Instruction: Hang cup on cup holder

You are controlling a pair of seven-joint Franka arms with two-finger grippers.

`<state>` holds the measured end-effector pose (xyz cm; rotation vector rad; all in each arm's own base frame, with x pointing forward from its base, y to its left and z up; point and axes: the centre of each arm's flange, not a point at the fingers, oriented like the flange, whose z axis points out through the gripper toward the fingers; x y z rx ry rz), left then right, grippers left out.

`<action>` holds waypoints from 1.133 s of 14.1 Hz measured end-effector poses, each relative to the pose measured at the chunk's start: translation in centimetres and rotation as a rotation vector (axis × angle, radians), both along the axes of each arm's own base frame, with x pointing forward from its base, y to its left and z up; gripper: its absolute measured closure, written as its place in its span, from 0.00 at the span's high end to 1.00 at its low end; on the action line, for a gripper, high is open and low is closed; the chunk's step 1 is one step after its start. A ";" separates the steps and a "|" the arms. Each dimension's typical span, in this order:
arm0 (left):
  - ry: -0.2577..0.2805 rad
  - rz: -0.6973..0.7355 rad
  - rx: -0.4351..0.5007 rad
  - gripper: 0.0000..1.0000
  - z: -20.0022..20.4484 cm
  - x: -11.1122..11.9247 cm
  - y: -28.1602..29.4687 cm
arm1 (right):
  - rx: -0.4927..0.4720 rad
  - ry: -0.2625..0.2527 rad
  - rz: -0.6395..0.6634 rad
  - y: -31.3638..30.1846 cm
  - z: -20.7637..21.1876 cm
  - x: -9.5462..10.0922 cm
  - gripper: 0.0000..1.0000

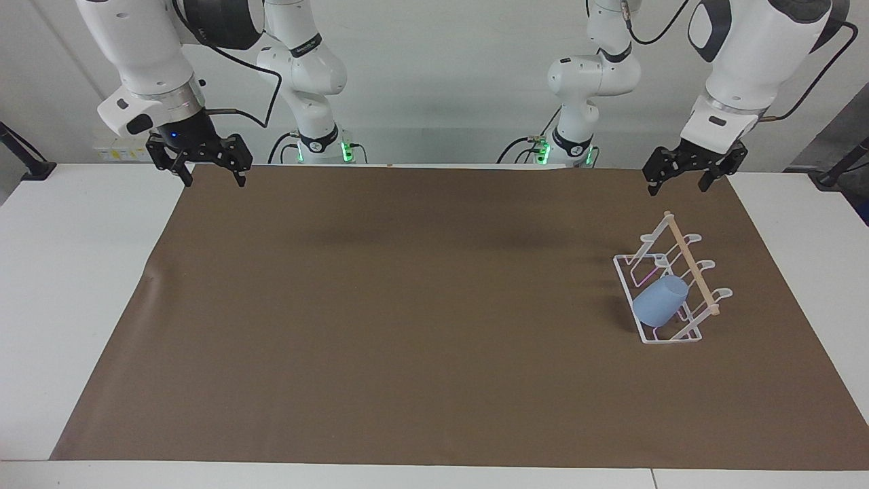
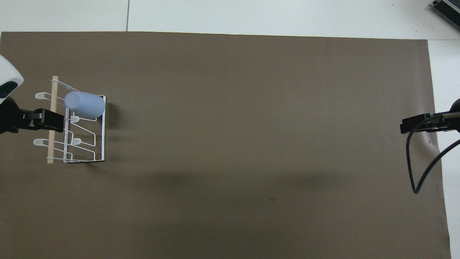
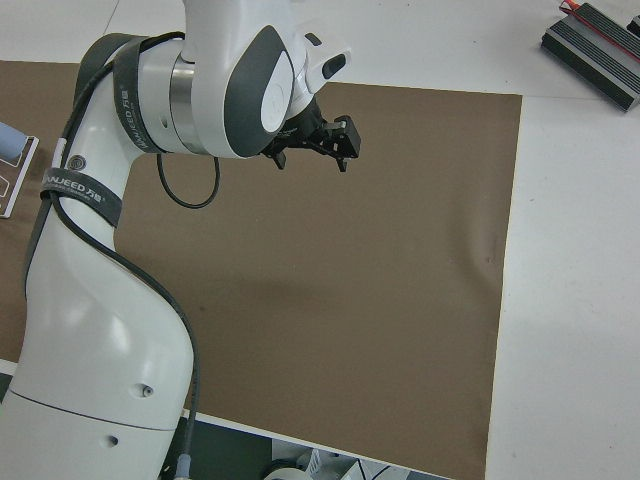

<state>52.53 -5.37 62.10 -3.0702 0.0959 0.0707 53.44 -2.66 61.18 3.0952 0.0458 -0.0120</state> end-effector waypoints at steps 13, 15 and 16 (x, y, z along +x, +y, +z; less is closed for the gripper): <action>-0.004 0.030 -0.124 1.00 1.4 -1.9 0.7 | 0.000 0.000 0.000 0.0 0.0 0.0 1.00; 0.007 0.031 -0.123 1.00 0.9 -1.9 0.7 | 0.000 0.000 0.000 0.0 0.0 0.0 1.00; 0.008 0.031 -0.122 1.00 0.8 -1.9 0.7 | 0.000 0.000 0.000 0.0 0.0 0.0 1.00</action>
